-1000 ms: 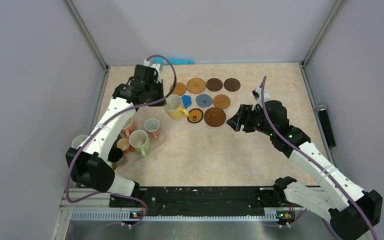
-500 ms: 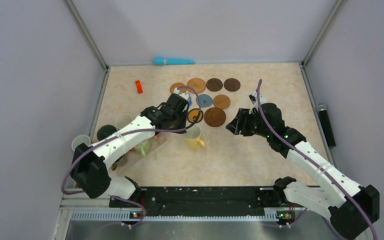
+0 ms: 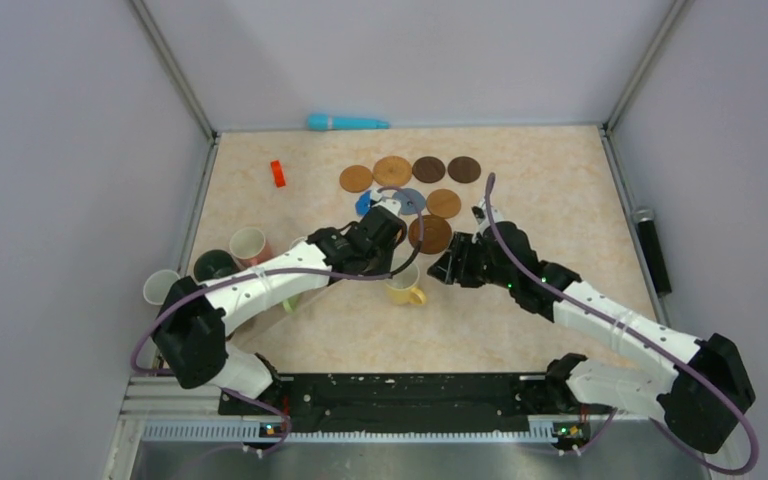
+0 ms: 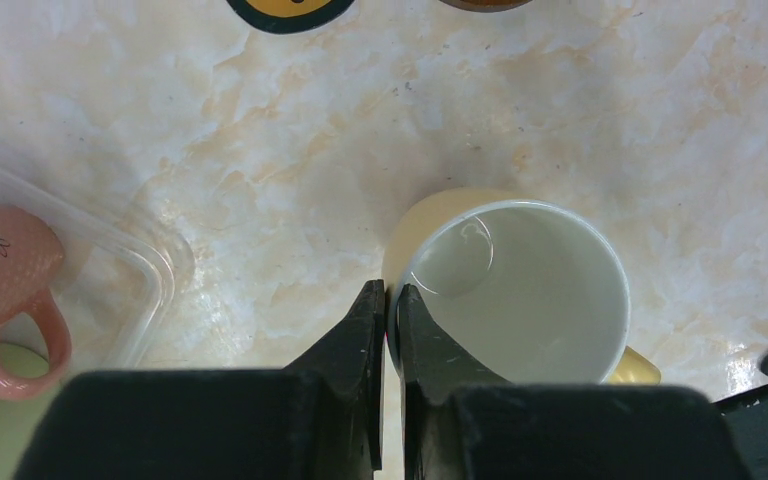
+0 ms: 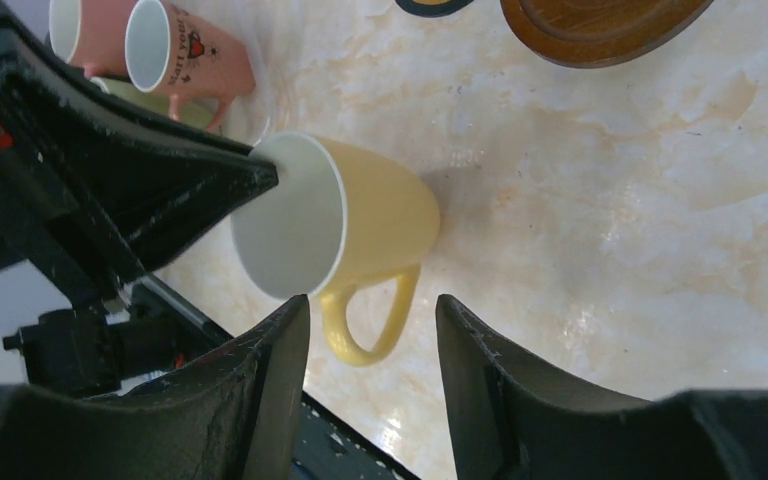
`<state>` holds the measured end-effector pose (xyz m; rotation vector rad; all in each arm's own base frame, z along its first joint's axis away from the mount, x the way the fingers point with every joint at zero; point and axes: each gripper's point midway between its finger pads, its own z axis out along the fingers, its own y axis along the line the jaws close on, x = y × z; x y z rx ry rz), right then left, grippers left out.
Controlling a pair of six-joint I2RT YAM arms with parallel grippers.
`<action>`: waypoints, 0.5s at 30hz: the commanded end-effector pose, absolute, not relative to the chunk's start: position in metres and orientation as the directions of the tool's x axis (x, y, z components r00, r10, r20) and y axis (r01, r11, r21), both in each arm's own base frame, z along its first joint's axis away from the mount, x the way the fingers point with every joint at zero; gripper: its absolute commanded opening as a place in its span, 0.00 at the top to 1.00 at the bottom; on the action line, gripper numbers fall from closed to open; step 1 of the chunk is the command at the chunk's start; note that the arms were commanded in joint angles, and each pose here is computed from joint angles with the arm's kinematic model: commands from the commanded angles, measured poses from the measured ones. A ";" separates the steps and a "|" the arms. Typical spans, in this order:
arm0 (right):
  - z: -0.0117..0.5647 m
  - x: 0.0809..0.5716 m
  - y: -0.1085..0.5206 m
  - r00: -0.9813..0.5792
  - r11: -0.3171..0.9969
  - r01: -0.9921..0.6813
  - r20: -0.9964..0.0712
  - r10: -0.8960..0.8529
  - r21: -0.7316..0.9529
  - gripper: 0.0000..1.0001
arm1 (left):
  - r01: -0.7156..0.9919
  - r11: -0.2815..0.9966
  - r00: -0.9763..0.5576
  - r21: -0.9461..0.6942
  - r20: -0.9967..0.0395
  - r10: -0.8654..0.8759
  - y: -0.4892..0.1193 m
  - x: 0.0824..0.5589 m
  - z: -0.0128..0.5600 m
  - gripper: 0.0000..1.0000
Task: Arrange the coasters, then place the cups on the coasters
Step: Place the cup on the coaster.
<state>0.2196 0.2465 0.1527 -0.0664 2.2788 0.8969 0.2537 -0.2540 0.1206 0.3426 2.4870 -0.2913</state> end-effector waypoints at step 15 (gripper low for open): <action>0.145 0.249 0.293 -0.804 0.740 -0.222 -0.548 0.229 0.635 0.54 | 0.340 0.919 -0.712 -0.197 -0.693 0.115 -0.290 0.258 0.151 1.00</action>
